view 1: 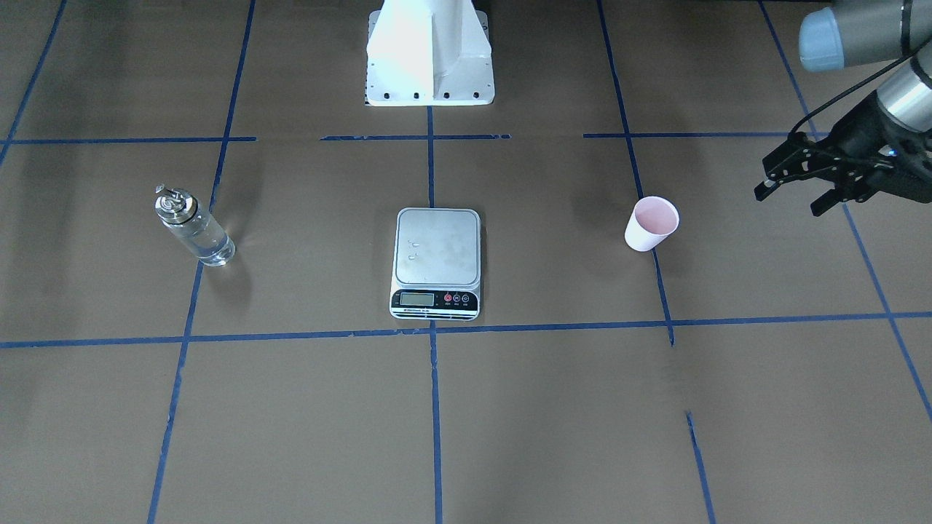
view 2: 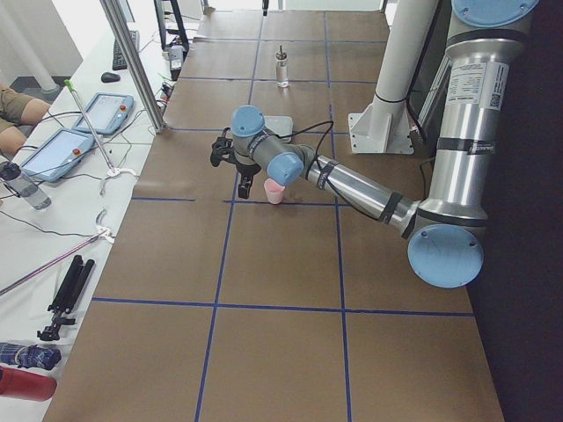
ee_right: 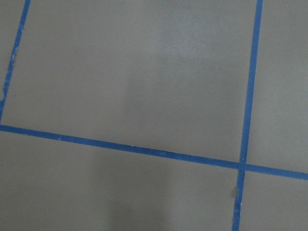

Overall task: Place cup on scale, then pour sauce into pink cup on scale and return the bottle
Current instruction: 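Move the left gripper down to the pink cup and grasp it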

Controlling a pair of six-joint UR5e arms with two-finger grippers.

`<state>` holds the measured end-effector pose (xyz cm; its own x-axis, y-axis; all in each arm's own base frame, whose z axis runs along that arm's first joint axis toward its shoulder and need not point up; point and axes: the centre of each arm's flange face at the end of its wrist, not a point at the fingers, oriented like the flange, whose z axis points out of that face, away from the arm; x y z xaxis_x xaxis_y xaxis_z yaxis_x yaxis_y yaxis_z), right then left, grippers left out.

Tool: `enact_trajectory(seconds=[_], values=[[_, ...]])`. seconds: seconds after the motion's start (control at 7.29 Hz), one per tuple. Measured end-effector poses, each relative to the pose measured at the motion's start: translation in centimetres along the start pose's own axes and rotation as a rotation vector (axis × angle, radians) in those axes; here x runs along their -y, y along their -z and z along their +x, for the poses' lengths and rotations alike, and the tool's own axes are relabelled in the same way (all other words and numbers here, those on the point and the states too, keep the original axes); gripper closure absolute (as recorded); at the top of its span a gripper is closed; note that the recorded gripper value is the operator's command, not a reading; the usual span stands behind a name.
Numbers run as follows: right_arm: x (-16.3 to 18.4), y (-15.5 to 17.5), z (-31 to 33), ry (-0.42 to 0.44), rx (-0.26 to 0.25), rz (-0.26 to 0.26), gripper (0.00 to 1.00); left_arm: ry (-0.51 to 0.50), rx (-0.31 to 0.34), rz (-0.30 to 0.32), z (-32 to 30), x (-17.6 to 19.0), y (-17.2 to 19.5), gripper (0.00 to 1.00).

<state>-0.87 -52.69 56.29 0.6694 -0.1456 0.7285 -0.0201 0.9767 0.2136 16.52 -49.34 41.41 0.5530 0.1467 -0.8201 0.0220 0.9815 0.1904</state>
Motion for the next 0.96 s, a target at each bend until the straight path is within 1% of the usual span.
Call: enact_trajectory(seconds=[0.27, 0.41, 0.55, 0.96], values=[[0.3, 1.8, -1.8, 0.009, 0.004, 0.023, 0.00, 0.089, 0.038, 0.009, 3.0, -1.8, -4.3, 0.00], [0.2, 2.2, -2.1, 0.009, 0.003, 0.028, 0.00, 0.122, 0.066, 0.012, 4.6, -3.2, -6.8, 0.00], [0.1, 2.3, -2.2, 0.008, 0.003, 0.029, 0.00, 0.140, 0.083, 0.019, 5.7, -4.2, -8.6, 0.00], [0.2, 2.8, -2.8, -0.022, 0.009, 0.037, 0.00, 0.199, 0.104, 0.005, 6.2, -5.4, -11.5, 0.00]])
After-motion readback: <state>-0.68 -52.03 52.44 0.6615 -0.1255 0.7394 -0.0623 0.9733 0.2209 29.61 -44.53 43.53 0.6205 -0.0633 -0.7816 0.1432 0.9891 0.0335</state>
